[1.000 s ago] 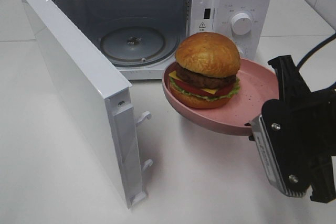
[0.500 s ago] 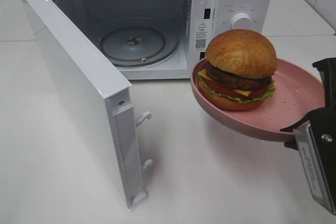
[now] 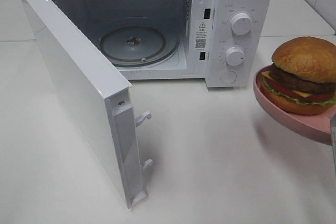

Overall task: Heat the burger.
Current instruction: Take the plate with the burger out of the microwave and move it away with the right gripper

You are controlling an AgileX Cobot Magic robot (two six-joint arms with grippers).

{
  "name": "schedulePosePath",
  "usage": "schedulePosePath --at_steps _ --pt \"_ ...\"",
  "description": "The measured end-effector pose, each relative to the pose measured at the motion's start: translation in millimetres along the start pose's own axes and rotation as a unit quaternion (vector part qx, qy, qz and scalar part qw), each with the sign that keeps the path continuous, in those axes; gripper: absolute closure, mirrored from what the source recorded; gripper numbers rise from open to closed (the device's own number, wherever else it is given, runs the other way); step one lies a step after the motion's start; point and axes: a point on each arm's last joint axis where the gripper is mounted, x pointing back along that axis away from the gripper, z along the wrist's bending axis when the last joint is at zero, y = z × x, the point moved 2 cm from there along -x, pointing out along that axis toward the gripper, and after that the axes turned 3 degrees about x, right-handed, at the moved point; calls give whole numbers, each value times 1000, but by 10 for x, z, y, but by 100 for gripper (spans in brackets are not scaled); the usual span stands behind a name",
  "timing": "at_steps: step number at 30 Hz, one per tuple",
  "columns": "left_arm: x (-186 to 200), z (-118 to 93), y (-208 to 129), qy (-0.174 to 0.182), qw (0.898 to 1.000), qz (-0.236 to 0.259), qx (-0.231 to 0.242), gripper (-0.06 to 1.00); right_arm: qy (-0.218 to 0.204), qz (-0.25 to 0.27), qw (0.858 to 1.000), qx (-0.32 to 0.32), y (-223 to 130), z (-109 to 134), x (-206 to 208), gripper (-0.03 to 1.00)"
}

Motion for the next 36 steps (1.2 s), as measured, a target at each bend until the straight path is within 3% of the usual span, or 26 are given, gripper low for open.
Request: schedulePosePath --at_steps 13,15,23,32,36 --pt "0 0 0 0 1000 0 0 -3 -18 54 995 -82 -123 -29 6 88" --pt "0 0 0 0 1000 0 0 -3 -49 79 987 -133 -189 -83 17 88" --pt "0 0 0 0 1000 0 0 -3 -75 111 969 -207 -265 -116 22 87" --pt "0 0 0 0 1000 0 0 -3 -46 162 962 -214 -263 -85 -115 87" --pt "0 0 0 0 1000 0 0 -3 -41 176 951 -249 -226 -111 -176 87"
